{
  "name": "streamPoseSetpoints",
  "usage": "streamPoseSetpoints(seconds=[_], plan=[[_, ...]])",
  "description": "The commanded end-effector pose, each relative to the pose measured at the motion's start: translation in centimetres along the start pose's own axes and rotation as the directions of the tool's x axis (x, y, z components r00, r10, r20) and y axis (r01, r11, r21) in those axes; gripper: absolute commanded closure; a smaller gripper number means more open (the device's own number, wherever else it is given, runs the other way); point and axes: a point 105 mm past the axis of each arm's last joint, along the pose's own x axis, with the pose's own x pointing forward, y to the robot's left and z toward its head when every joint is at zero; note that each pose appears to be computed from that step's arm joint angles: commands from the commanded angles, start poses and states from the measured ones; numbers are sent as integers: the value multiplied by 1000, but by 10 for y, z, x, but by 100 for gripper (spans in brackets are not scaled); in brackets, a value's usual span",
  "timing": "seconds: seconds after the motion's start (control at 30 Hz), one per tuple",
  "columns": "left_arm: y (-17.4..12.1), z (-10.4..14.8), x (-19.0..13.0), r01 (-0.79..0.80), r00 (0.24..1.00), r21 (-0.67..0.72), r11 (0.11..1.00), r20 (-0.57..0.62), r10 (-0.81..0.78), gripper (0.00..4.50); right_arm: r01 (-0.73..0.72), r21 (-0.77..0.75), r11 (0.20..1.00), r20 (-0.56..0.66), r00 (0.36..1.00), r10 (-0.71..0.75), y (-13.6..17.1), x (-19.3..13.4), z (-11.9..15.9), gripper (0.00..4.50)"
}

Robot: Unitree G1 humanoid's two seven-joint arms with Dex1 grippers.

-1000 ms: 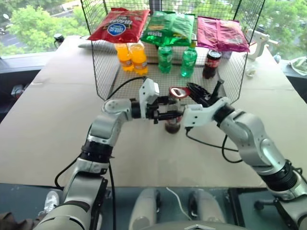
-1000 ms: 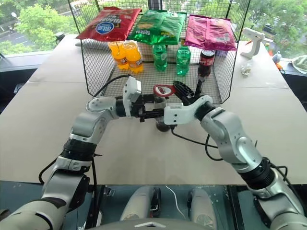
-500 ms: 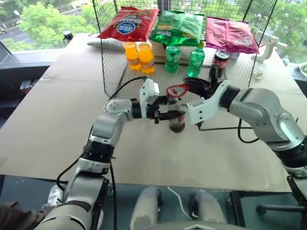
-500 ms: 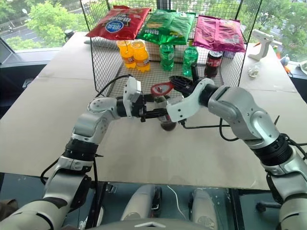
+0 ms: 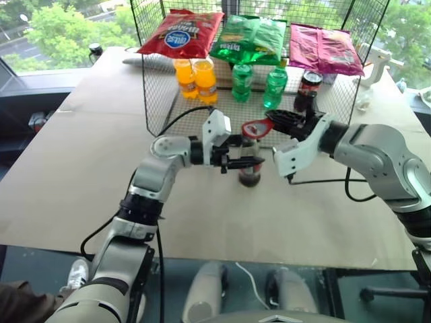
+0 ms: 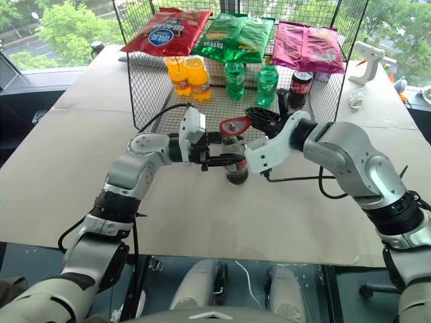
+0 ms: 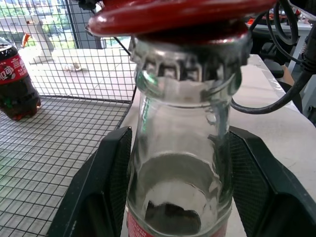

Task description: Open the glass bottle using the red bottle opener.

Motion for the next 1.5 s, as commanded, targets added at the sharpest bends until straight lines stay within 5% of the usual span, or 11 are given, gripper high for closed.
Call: streamPoseSetpoints(seconds=[0.03, 0.5, 0.9, 1.5], plan=[[8, 2, -3, -17, 999, 20, 1000, -35, 18, 227, -159, -83, 984, -51, 987, 155, 20, -7, -14, 450], [8, 0, -1, 0, 999, 12, 1000, -49, 1, 227, -192, -151, 970, -52, 981, 187, 13, -9, -24, 450], [6, 0, -2, -9, 999, 10, 1000, -44, 9, 227, -30, 201, 979, -135, 989, 58, 20, -6, -10, 450], [4, 0, -3, -3, 999, 19, 1000, -38, 4, 227, 81, 177, 981, -128, 990, -59, -13, 1, 6, 450]])
